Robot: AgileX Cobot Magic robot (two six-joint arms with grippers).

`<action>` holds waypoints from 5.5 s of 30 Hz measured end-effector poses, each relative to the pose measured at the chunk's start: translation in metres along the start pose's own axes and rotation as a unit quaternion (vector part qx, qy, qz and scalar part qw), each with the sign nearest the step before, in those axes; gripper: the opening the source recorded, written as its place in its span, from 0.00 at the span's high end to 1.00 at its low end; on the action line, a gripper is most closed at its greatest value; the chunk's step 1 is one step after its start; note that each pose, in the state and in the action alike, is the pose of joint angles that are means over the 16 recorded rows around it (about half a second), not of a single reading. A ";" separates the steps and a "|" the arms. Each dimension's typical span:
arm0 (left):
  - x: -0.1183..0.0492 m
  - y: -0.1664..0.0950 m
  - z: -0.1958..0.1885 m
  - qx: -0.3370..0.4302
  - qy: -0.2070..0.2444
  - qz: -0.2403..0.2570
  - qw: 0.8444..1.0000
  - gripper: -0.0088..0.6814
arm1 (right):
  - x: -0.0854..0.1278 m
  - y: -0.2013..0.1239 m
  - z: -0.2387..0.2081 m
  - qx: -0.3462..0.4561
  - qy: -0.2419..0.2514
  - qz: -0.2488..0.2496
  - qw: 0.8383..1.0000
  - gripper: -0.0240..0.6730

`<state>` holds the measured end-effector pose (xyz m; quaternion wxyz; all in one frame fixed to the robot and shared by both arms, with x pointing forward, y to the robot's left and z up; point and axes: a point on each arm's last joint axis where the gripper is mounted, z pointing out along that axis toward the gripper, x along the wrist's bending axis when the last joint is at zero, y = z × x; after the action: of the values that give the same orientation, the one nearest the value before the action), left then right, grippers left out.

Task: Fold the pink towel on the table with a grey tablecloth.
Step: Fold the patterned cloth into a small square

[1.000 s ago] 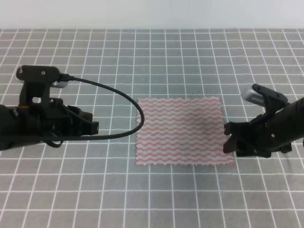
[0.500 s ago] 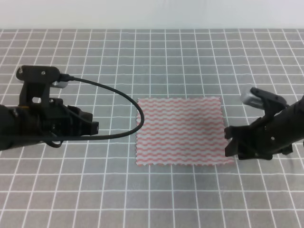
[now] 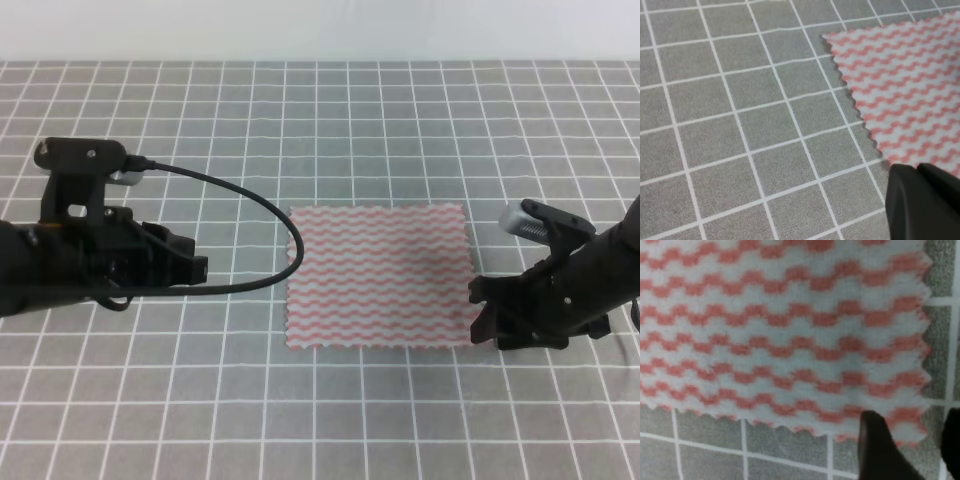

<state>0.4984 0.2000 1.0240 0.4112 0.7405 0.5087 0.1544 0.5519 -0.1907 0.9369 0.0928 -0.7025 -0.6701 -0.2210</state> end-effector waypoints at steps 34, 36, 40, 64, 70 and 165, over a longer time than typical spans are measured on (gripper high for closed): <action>0.003 -0.006 0.011 0.023 -0.003 0.014 1.000 0.99 | -0.002 0.001 0.010 0.013 0.011 0.026 1.000 0.87; 0.003 -0.006 0.011 0.023 -0.003 0.015 1.000 0.99 | -0.002 0.001 0.010 0.013 0.011 0.025 1.000 0.91; 0.002 -0.006 0.011 0.023 -0.004 0.015 1.000 0.99 | -0.002 0.001 0.010 0.017 0.012 0.022 1.000 0.96; 0.001 -0.007 0.010 0.027 -0.013 0.123 0.992 0.97 | 0.019 0.019 -0.004 0.029 0.051 -0.027 0.998 0.99; -0.006 -0.009 0.011 0.031 -0.030 0.201 0.979 0.84 | 0.027 0.027 -0.013 0.026 0.059 -0.047 0.997 0.99; -0.062 -0.039 0.118 0.091 -0.065 0.493 0.863 0.79 | 0.059 0.072 -0.053 -0.070 0.076 -0.126 0.987 0.99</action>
<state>0.5235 0.0979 0.9328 0.2446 0.9370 0.0613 0.2418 0.6132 -0.1667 1.0212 0.0655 -0.5982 -0.7272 -0.3301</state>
